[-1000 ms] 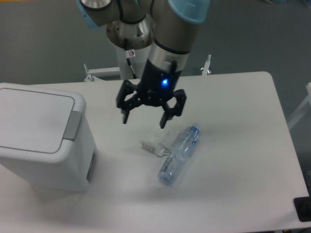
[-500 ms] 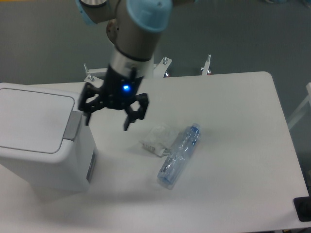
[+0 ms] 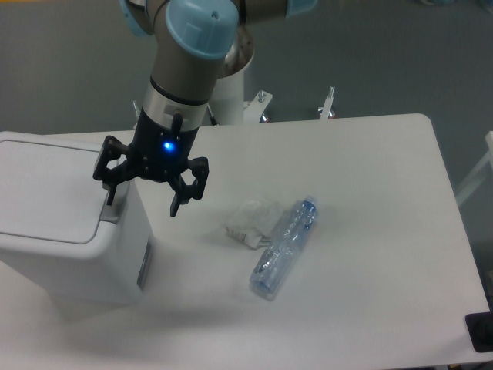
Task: Open the trash can
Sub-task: 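Lower the gripper onto the lid's grey button to pop the lid open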
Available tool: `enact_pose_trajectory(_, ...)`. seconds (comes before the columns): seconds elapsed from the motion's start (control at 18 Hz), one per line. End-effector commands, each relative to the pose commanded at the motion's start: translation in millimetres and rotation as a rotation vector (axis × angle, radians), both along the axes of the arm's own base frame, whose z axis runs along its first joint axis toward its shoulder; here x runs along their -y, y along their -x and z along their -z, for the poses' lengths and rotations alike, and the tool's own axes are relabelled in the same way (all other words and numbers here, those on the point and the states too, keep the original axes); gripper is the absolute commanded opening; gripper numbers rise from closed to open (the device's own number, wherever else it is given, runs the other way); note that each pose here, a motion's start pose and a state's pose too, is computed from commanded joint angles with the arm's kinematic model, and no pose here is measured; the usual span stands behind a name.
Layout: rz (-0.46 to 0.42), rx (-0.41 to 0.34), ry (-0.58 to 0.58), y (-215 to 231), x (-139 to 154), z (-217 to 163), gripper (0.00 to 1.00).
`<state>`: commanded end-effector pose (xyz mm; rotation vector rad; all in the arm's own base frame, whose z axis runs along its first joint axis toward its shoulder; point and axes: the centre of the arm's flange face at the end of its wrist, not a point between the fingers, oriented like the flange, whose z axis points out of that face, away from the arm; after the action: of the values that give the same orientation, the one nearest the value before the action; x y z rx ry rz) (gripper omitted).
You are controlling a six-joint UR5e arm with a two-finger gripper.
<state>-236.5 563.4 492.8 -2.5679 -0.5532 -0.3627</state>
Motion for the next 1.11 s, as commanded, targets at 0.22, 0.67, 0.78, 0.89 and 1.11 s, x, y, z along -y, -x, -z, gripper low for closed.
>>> enact_pose_trajectory(0.22, -0.003, -0.005, 0.009, 1, 2, 3, 1.0)
enact_pose_trajectory(0.67, -0.008, -0.007, 0.038, 0, 4, 16, 1.0)
enact_pose_trajectory(0.78, -0.01, -0.004, 0.041, 0, 4, 17, 1.0)
enact_pose_trajectory(0.89, -0.01, -0.001, 0.047, 0, 4, 20, 1.0)
enact_pose_trajectory(1.11, -0.011, 0.003, 0.05, 0, 4, 22, 1.0)
